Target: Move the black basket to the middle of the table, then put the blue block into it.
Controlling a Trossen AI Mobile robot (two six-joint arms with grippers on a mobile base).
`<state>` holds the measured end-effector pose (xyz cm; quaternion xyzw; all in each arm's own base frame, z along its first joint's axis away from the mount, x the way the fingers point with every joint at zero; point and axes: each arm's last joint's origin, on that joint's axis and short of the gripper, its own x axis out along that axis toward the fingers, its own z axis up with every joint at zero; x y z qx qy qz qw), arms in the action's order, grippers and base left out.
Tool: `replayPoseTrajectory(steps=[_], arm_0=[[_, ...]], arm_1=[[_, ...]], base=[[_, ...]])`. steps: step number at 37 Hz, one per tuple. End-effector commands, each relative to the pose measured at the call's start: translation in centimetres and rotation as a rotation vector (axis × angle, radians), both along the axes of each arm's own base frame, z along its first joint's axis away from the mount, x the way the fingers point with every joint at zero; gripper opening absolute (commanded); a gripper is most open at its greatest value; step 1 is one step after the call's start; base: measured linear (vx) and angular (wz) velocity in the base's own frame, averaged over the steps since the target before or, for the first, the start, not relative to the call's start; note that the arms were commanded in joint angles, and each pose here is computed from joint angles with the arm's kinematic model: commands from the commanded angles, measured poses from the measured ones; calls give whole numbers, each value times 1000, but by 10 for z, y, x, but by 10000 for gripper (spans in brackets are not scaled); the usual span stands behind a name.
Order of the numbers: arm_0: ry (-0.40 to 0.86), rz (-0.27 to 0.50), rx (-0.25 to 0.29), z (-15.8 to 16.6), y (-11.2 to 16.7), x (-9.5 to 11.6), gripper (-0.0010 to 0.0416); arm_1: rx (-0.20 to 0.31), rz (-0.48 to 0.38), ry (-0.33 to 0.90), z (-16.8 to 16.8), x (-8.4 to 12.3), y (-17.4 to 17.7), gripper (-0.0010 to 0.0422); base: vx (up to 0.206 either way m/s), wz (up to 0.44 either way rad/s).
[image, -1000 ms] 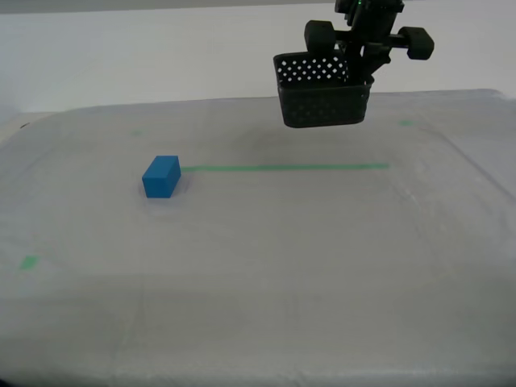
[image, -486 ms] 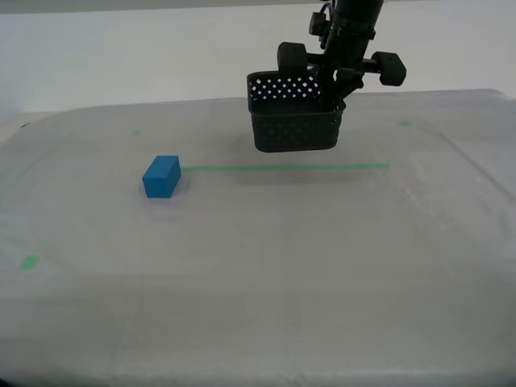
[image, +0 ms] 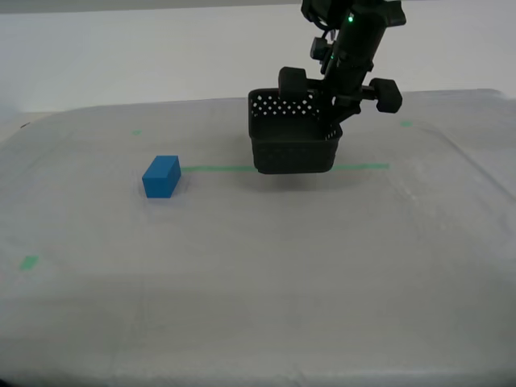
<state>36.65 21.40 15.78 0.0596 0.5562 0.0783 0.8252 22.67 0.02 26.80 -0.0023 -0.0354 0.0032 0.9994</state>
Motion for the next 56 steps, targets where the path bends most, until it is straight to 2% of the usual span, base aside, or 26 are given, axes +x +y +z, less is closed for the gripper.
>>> replayPoseTrajectory(steps=[1,13,45,56], arm_0=[[-12,-8,-4,-5,-1,-1,-1],[8,-9,-16,-28,1,2,0],[33,-27,-14,-34,0,0,2],[28,-16,-17,-34,0,0,57]], arm_1=[[1,0,-5,1,0,0,0],[1,0,-5,1,0,0,0],[1,0,-5,1,0,0,0],[1,0,-5,1,0,0,0]], base=[[0,0],[0,0],[0,0],[0,0]])
